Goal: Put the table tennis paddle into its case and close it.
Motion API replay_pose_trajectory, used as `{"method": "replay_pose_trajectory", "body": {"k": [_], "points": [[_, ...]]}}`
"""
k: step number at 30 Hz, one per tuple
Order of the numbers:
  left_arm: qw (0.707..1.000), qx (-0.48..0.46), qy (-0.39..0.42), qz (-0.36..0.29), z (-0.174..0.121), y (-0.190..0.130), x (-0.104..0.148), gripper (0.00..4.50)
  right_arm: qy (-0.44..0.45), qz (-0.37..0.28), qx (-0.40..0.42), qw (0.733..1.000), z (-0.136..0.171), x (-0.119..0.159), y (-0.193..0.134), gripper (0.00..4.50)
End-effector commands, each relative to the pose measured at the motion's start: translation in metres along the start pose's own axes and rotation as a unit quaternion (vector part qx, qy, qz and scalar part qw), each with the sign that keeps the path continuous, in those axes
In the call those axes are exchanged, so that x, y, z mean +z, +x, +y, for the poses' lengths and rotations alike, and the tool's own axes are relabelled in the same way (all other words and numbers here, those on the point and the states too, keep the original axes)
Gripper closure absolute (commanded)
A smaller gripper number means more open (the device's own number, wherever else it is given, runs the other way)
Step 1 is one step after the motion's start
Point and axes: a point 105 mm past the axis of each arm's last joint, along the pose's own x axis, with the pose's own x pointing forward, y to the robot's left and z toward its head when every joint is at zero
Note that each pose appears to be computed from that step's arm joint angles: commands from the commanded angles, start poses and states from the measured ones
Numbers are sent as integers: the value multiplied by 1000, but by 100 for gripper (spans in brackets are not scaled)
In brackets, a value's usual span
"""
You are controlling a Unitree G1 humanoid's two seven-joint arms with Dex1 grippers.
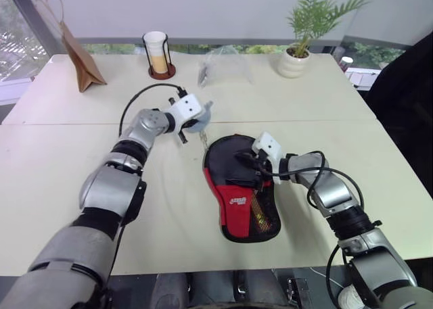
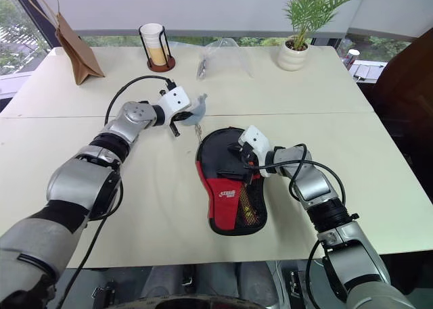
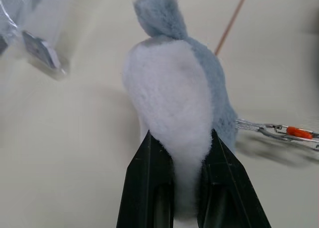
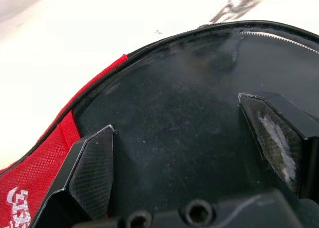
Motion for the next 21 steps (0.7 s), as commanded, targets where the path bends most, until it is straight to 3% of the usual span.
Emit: {"method": "replay_pose_trajectory", "body": {"k": [1, 21], "points": [[998, 47, 33, -16, 16, 4, 26, 448, 42, 89, 55, 994, 34, -45, 15, 0], [985, 126, 90, -72, 4, 28, 96, 448, 40, 106, 56, 992, 53, -41, 30, 0]]}}
